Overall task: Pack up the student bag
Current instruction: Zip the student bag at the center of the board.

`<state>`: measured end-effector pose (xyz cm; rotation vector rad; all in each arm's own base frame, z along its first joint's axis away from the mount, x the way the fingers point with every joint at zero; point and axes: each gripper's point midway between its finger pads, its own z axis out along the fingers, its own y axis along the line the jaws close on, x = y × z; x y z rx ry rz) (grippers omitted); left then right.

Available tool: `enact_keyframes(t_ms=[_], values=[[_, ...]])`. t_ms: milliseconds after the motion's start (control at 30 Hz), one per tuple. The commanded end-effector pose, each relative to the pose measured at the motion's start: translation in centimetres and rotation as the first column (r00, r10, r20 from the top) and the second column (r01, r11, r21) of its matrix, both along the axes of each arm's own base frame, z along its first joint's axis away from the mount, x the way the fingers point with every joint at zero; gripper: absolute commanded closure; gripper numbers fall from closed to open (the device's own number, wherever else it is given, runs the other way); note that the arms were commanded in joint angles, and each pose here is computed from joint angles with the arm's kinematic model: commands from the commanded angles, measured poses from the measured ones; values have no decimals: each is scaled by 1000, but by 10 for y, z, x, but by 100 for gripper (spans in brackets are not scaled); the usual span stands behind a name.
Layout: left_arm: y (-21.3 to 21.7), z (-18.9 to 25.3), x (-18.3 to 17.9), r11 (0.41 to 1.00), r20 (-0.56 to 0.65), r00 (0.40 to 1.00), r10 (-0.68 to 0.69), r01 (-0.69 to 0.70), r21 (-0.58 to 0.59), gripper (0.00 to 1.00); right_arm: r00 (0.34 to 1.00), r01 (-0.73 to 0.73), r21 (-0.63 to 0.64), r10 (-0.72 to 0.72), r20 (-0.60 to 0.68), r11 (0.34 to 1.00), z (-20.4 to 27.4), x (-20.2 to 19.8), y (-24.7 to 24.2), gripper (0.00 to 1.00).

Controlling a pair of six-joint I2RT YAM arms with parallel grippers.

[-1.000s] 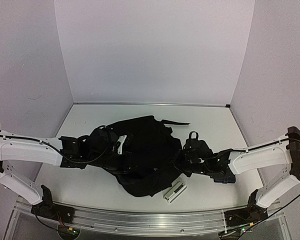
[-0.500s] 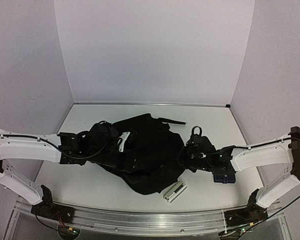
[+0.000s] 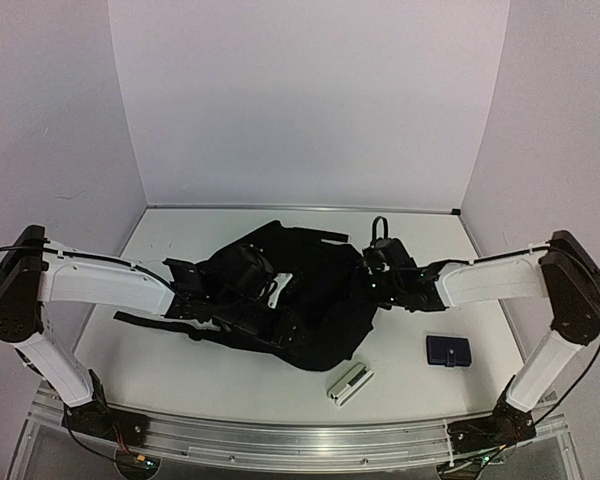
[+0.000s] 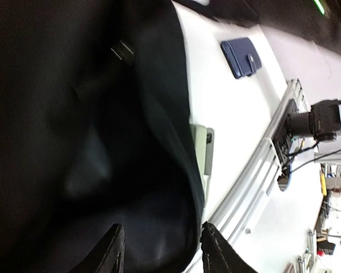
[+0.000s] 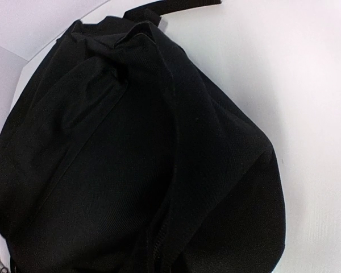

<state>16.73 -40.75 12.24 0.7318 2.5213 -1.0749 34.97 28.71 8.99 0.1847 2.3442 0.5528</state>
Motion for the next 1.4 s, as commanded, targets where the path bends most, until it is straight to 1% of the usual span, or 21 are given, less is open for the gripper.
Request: enact_keyframes(t_ms=[0,33,67,167,200,267,367,467,567,600,800,867,967,1033,1067,1133,1200,1300,1367], values=[[-25,25,-3,992,23,998,-57,59,-107,55,991,-59,16,56,122,998,37,48,25,100],[-27,26,-2,992,24,998,-57,59,-113,55,990,-68,20,65,126,998,40,53,30,99],[-28,26,-1,992,28,998,-51,54,-113,55,989,-75,17,72,127,997,42,56,33,92],[-26,33,8,993,61,998,-5,12,-113,54,993,-64,-6,64,100,998,43,53,28,59],[-23,37,11,993,76,997,16,-7,-115,54,995,-50,-12,51,88,999,42,50,23,53],[-17,43,19,992,108,992,60,-48,-113,51,998,-21,-17,22,61,1000,40,40,12,46],[-6,49,29,990,134,985,112,-98,-106,48,999,15,-25,-14,29,1000,40,21,-2,38],[3,50,35,988,140,981,133,-120,-97,45,999,33,-39,-33,9,999,44,6,-4,34],[8,51,37,989,150,979,134,-123,-84,42,999,33,-61,-34,-16,998,43,-6,4,34],[9,53,38,989,154,979,135,-123,-84,41,999,28,-68,-29,-25,997,41,-10,7,34],[15,52,42,986,153,976,157,-147,-76,40,996,8,-106,-18,-92,994,14,-21,14,52],[16,53,41,985,153,975,162,-152,-78,39,995,15,-111,-26,-95,994,14,-22,11,61],[16,54,40,986,162,975,154,-142,-86,38,996,32,-98,-40,-83,995,20,-24,6,84],[9,58,39,989,179,977,119,-102,-105,37,996,39,-88,-46,-78,995,23,-26,3,96],[5,60,39,991,193,976,98,-78,-111,37,997,40,-72,-45,-70,997,26,-27,3,100],[-7,66,42,991,230,972,57,-28,-129,36,998,28,-30,-30,-55,999,29,-31,3,100],[-20,68,45,992,269,963,7,28,-124,35,1000,0,50,1,-19,999,39,-35,7,100],[-38,68,52,987,331,942,-53,100,-126,33,1000,-14,107,14,3,994,41,-41,4,100],[-48,63,60,985,349,934,-81,128,-114,33,1000,-16,134,14,16,991,45,-43,2,100]])
